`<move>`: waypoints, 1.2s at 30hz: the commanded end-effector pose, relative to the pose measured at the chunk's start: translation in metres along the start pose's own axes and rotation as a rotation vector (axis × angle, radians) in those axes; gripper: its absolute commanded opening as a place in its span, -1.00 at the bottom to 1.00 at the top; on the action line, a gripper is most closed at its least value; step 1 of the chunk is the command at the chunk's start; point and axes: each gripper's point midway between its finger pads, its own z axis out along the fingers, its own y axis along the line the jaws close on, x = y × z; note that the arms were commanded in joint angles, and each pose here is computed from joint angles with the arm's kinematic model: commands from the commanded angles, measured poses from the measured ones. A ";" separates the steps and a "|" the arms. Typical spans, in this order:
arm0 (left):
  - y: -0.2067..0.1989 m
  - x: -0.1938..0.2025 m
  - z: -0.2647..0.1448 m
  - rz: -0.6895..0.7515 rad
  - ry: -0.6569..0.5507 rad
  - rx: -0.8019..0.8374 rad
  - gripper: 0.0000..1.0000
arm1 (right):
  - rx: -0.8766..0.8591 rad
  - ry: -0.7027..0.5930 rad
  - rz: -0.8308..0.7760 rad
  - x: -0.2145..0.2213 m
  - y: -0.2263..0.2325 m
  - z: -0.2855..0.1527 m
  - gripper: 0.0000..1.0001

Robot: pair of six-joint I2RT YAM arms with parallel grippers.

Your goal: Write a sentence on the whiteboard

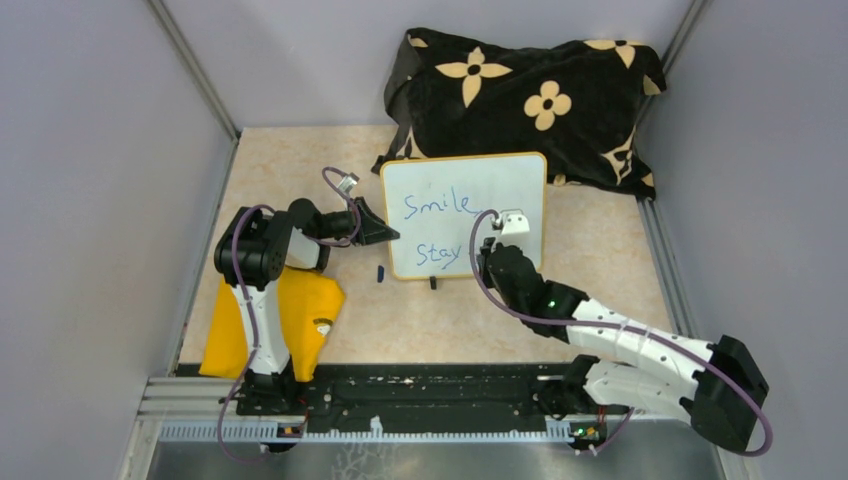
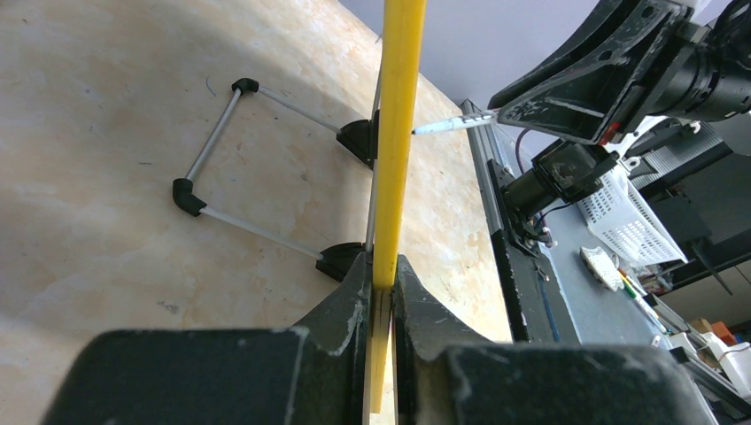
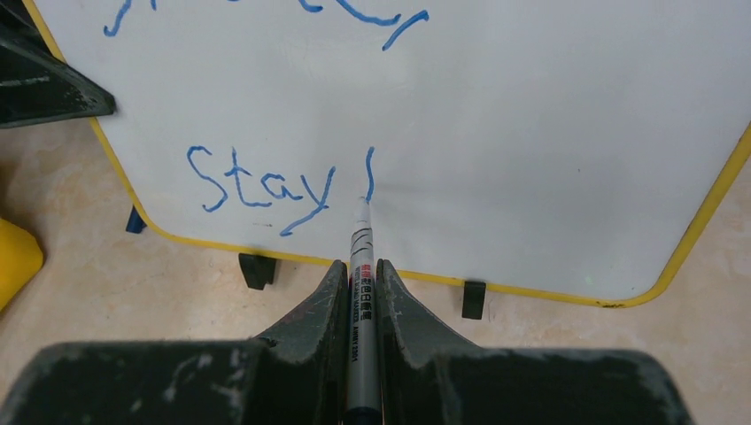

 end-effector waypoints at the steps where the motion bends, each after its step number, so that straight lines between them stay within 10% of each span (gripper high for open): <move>1: 0.000 0.014 0.006 0.081 0.004 0.036 -1.00 | -0.029 -0.091 0.050 -0.034 0.005 -0.010 -1.00; 36: 0.000 0.014 0.006 0.080 0.005 0.037 -1.00 | 0.045 -0.087 0.038 -0.037 0.004 0.011 -1.00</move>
